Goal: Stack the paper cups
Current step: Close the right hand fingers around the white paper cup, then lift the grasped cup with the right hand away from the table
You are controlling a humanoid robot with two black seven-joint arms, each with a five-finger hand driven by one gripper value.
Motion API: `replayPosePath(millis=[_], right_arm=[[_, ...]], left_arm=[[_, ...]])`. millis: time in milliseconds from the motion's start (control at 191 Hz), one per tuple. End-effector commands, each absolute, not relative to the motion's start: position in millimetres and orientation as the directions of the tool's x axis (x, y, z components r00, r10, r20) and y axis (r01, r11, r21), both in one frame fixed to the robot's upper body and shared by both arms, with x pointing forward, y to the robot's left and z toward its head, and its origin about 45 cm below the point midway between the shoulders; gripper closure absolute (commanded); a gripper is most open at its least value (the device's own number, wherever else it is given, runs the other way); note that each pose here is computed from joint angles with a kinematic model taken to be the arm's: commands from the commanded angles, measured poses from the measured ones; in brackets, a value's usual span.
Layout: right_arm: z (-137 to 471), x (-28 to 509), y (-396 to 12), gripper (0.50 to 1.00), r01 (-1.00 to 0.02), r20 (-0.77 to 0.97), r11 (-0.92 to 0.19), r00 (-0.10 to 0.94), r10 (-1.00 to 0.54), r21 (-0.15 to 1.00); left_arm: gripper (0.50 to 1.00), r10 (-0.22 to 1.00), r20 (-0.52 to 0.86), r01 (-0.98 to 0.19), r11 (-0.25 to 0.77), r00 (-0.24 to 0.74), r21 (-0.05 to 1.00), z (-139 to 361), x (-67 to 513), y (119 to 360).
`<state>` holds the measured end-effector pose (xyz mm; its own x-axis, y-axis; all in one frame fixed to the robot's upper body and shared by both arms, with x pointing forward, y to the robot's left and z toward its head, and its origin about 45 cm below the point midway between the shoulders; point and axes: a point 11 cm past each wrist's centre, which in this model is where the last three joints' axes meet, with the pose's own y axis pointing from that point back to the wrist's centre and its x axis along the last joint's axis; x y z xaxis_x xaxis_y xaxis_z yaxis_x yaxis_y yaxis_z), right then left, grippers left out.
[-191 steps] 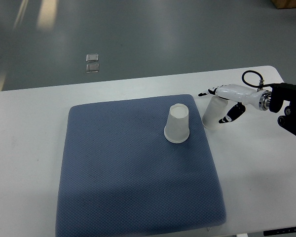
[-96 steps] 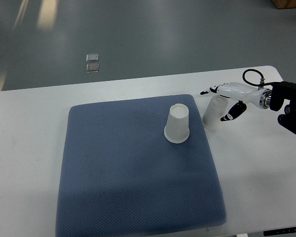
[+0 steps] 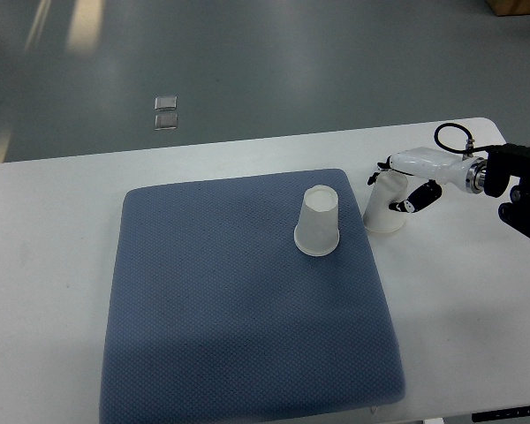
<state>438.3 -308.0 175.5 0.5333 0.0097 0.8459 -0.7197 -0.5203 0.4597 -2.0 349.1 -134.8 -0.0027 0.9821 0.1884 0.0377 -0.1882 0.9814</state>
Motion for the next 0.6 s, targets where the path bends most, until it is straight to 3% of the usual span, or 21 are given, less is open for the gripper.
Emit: replayPosePath(millis=[0,288,596], right_arm=[[182.5,442.3,-308.9,0.948,-0.727,0.852,-0.519,0.524,0.003,0.449],[257.3,470.4,-313.2,0.948,-0.762,0.898,-0.534,0.439,-0.013,0.365],[348.5,480.6,-272.6,0.942,-0.704,0.914,-0.643,0.406,-0.018,0.300]], left_arm=[[0.500,0.982,0.188,0.038,-0.188,-0.003,0.981,-134.8,-2.0,349.1],[0.500,0.982,0.188,0.038,-0.188,-0.003,0.981,-134.8,-2.0,349.1],[0.500,0.982,0.188,0.038,-0.188,-0.003,0.981,-134.8,-2.0,349.1]])
